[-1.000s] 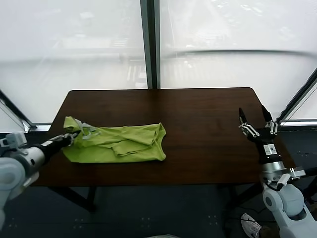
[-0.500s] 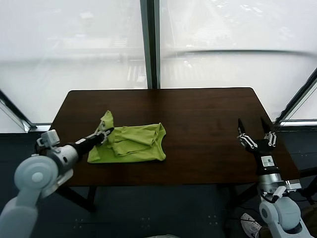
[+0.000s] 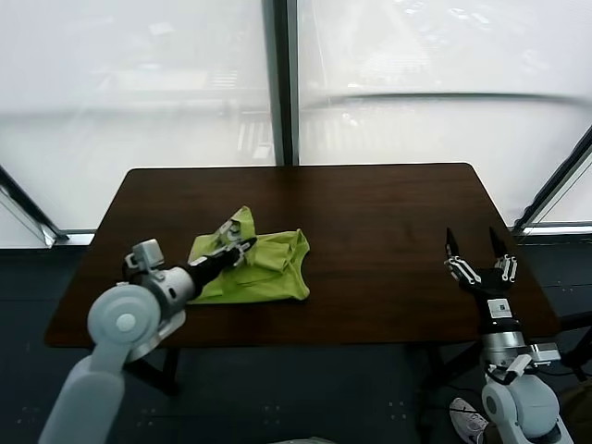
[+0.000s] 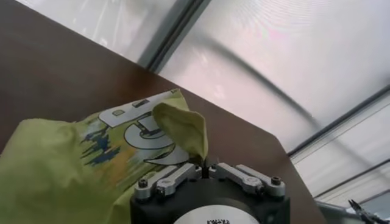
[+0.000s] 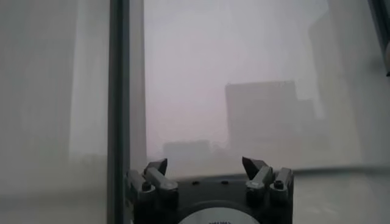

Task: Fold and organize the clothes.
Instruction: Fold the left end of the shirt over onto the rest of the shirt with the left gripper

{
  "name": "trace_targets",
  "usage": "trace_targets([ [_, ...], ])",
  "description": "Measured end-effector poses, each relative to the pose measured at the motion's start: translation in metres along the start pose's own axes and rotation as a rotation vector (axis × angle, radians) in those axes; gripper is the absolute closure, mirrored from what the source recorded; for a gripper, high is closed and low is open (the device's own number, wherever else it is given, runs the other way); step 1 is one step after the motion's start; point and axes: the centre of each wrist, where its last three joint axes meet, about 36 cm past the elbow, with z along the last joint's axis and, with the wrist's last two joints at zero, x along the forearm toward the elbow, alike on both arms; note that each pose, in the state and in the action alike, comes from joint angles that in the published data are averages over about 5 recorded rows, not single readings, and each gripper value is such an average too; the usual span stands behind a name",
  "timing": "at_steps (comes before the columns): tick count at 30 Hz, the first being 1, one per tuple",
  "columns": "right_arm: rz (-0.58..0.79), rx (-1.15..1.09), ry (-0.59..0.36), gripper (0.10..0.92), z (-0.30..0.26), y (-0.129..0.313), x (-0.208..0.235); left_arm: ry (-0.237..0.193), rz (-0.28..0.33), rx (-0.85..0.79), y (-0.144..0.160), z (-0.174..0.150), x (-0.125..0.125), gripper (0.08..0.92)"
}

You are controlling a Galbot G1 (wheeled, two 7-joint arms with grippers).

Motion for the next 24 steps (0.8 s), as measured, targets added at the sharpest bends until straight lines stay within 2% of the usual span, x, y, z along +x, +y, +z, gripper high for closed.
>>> trace_targets([
  [24, 0.013, -0.002, 0.008, 0.115, 0.009, 0.004, 0.0, 0.035, 0.006, 0.051, -0.003, 0.026, -0.045, 0.836],
])
